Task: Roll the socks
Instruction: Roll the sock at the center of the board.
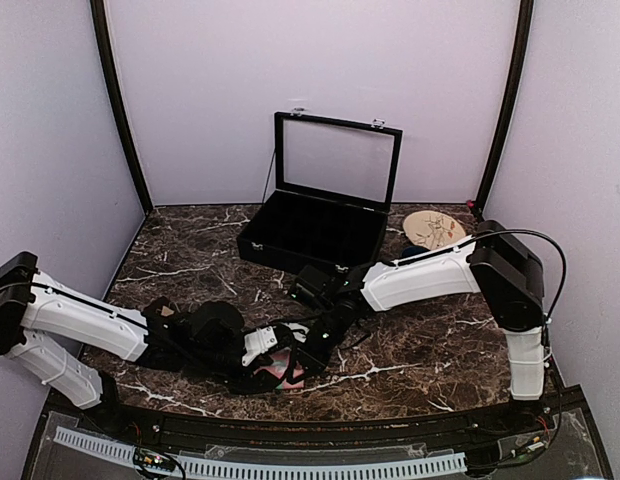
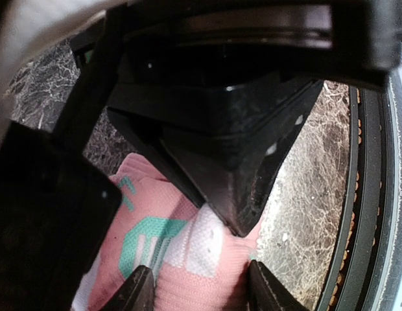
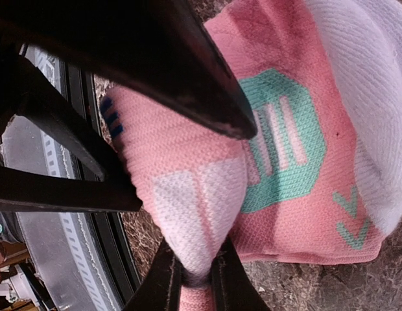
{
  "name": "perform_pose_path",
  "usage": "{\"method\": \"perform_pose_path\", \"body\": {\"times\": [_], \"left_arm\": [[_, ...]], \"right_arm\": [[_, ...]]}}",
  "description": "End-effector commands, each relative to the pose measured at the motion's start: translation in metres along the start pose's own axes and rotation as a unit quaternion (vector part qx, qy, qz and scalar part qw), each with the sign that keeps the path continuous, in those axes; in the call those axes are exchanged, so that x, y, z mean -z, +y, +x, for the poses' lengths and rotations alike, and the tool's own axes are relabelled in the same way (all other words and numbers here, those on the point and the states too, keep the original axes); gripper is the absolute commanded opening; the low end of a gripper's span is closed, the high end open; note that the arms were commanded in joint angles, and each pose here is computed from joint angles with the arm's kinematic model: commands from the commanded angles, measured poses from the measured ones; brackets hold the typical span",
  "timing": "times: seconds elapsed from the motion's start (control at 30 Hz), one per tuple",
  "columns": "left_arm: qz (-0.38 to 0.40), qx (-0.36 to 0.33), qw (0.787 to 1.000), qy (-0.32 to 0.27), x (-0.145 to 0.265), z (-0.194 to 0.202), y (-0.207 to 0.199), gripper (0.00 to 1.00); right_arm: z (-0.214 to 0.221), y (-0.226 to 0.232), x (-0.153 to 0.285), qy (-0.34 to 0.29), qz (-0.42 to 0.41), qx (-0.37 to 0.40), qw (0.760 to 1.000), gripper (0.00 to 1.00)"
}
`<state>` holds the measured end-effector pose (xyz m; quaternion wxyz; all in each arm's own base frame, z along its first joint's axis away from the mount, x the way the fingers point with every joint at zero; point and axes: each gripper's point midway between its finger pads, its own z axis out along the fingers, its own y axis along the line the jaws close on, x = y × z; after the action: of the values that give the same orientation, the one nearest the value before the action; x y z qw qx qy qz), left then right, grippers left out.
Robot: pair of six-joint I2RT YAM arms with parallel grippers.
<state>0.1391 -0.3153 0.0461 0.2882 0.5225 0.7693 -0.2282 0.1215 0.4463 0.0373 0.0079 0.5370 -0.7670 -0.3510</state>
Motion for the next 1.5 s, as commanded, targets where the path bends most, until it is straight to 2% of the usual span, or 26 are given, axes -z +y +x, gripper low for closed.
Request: {"method": "perform_pose_path", "body": {"times": [0.0, 0.3, 0.47, 0.53, 0.6, 0.77, 0.97, 1.2, 1.47], "left_arm": [[0.022, -0.006, 0.999, 0.033, -0.006, 0.011, -0.009, 0.49], [0.039, 0.015, 0.998, 0.055, -0.011, 0.025, -0.014, 0.34], [0.046, 0.028, 0.996, 0.07, -0.017, 0.033, -0.017, 0.19], [0.047, 0.039, 0.996, 0.068, -0.017, 0.034, -0.017, 0.13], [0.049, 0.049, 0.996, 0.057, -0.017, 0.032, -0.017, 0.11], [0.056, 0.094, 0.994, 0.03, -0.013, 0.03, -0.011, 0.09], [0.066, 0.139, 0.988, 0.01, -0.006, 0.027, 0.0, 0.09], [0.094, 0.182, 0.979, 0.019, -0.008, 0.029, 0.0, 0.1], [0.14, 0.227, 0.964, 0.014, -0.008, 0.027, -0.005, 0.1]], "right_arm": [[0.004, -0.002, -0.003, 0.011, -0.006, -0.005, 1.0, 0.02], [0.003, -0.003, -0.001, 0.009, -0.005, -0.006, 1.0, 0.02], [0.003, -0.005, 0.001, 0.004, 0.0, -0.009, 1.0, 0.02], [0.003, -0.006, 0.002, 0.003, 0.002, -0.011, 1.0, 0.04], [0.004, -0.007, 0.003, 0.0, 0.005, -0.014, 1.0, 0.11], [0.006, -0.013, 0.008, -0.014, 0.014, -0.025, 0.999, 0.26], [0.005, -0.019, 0.019, -0.04, 0.018, -0.044, 0.998, 0.33], [-0.002, -0.025, 0.038, -0.086, 0.036, -0.052, 0.994, 0.37], [0.004, -0.038, 0.058, -0.124, 0.109, -0.032, 0.986, 0.37]]}}
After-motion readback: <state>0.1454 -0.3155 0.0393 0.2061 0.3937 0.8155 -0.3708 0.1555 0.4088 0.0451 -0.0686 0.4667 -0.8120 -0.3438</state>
